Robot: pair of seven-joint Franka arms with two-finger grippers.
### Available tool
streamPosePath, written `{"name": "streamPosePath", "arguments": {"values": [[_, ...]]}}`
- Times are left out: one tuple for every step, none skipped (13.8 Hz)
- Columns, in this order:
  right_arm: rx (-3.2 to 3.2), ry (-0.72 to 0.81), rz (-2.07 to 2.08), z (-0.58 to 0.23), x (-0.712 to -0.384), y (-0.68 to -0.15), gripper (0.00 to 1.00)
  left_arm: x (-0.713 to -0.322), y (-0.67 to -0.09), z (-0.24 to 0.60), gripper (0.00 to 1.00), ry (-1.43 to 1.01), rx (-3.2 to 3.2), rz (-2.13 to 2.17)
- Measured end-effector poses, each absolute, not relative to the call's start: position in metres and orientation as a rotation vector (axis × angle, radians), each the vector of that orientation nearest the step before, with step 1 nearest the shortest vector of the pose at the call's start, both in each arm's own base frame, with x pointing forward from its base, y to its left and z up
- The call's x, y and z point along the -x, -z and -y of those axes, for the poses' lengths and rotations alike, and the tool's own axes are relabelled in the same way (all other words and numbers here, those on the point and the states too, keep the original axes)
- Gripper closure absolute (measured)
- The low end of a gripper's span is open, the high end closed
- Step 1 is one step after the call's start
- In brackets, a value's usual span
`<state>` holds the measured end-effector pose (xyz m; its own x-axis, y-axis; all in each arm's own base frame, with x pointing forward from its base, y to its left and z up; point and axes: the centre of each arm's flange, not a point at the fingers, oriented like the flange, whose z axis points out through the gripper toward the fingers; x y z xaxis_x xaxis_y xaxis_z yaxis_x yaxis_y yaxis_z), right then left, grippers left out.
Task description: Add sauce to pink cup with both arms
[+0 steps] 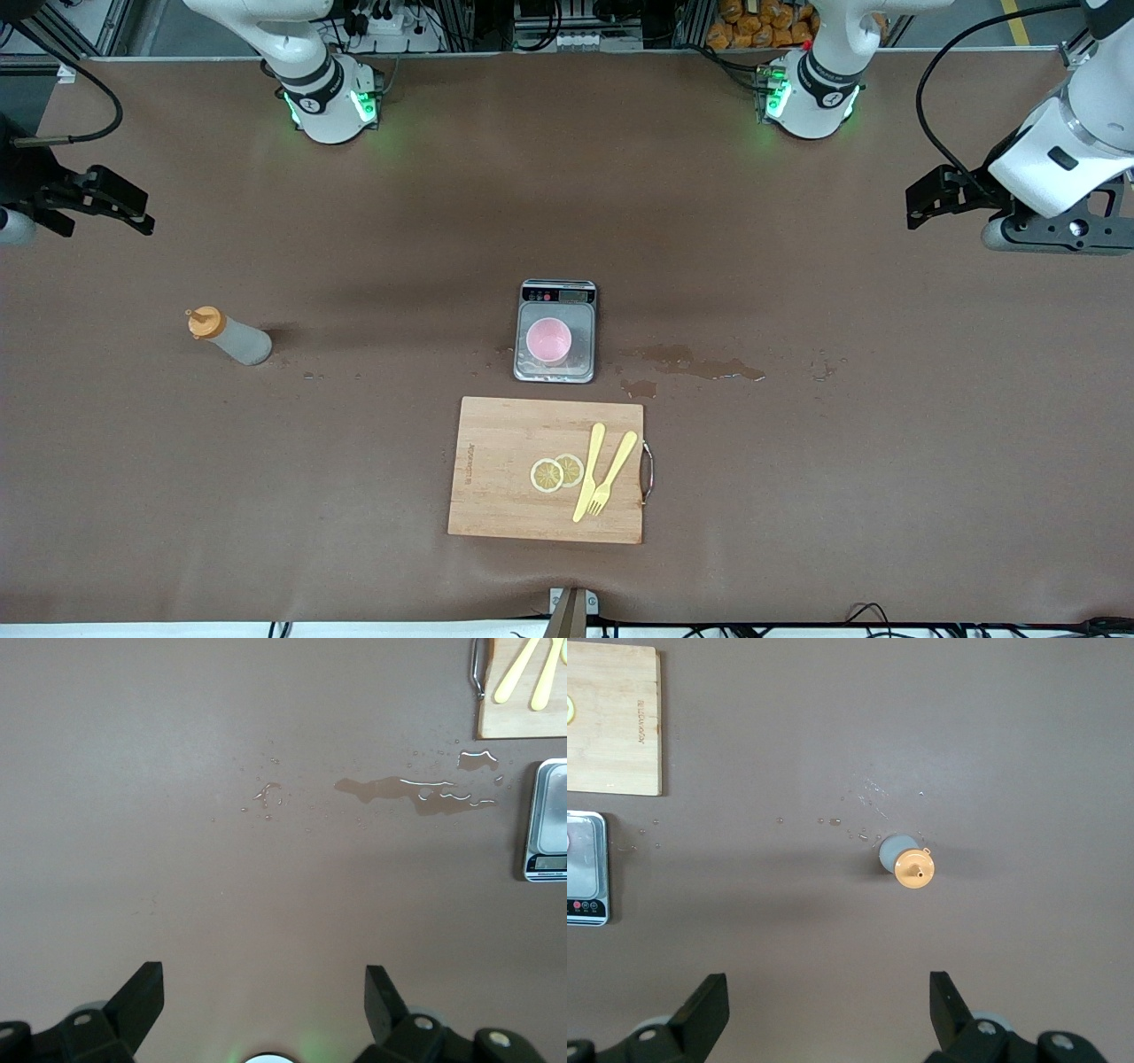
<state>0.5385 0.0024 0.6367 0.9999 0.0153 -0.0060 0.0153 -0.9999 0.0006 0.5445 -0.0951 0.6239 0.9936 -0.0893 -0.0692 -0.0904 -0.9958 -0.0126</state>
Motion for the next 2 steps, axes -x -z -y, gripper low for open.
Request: {"name": "streamPosePath", "arguments": {"values": [[-3.141, 0.009, -0.024, -0.0024, -0.5385, -0.6367, 0.0, -0.5445, -0.6239, 0.0951, 0.0, -0.107, 3.121, -0.141], [-3.141, 0.01, -0.024, -0.0024, -0.5385, -0.6366, 0.0, -0.5445, -0.6239, 0.095, 0.0, -0.107, 3.121, -0.141]]}}
